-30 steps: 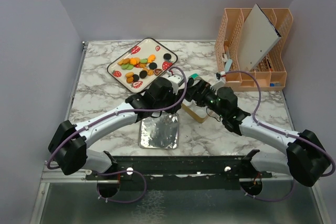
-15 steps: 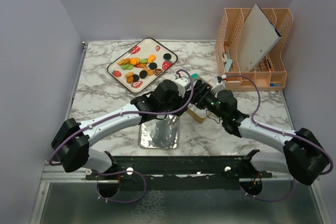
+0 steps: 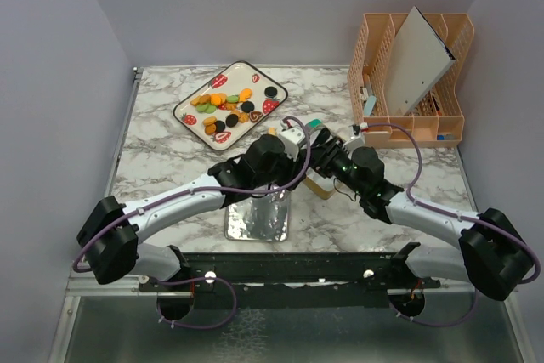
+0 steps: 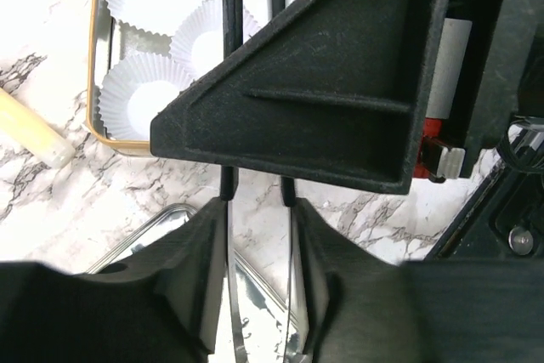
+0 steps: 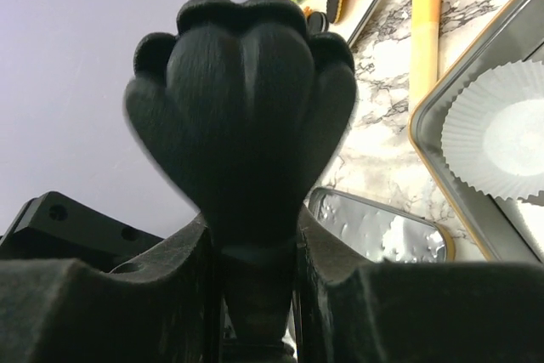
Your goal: Pack the cookies
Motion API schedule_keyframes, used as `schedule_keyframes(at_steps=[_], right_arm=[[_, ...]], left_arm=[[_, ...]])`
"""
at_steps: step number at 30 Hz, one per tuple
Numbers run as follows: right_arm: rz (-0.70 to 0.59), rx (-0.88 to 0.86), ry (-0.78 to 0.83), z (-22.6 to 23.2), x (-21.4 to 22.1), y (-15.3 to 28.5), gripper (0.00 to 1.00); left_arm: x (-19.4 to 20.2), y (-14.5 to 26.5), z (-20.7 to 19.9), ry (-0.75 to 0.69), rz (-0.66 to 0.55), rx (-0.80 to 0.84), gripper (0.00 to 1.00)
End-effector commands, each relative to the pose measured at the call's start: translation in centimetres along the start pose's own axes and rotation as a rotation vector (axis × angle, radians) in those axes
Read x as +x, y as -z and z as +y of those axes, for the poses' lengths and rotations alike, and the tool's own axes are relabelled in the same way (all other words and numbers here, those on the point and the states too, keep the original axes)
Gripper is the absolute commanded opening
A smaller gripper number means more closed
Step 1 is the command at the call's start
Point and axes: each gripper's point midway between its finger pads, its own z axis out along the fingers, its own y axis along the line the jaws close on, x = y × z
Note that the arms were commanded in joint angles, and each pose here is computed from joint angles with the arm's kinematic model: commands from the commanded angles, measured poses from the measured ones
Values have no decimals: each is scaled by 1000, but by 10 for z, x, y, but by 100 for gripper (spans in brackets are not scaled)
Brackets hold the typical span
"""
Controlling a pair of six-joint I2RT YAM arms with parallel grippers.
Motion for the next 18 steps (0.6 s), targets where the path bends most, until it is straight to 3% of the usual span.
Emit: schedule_keyframes(at_steps=[1,9,18], right_arm=[[-44,-19,-34,11,-10,4,19],[-55,-2,-103,14,-14,7,17],[-40,15,-147,12,-11,9,15]], left_arm=[[-19,10,4,18,-129,-33,46],[-20,24,0,69,-301,14,65],[-11,21,-1,-12,-313,29,67]])
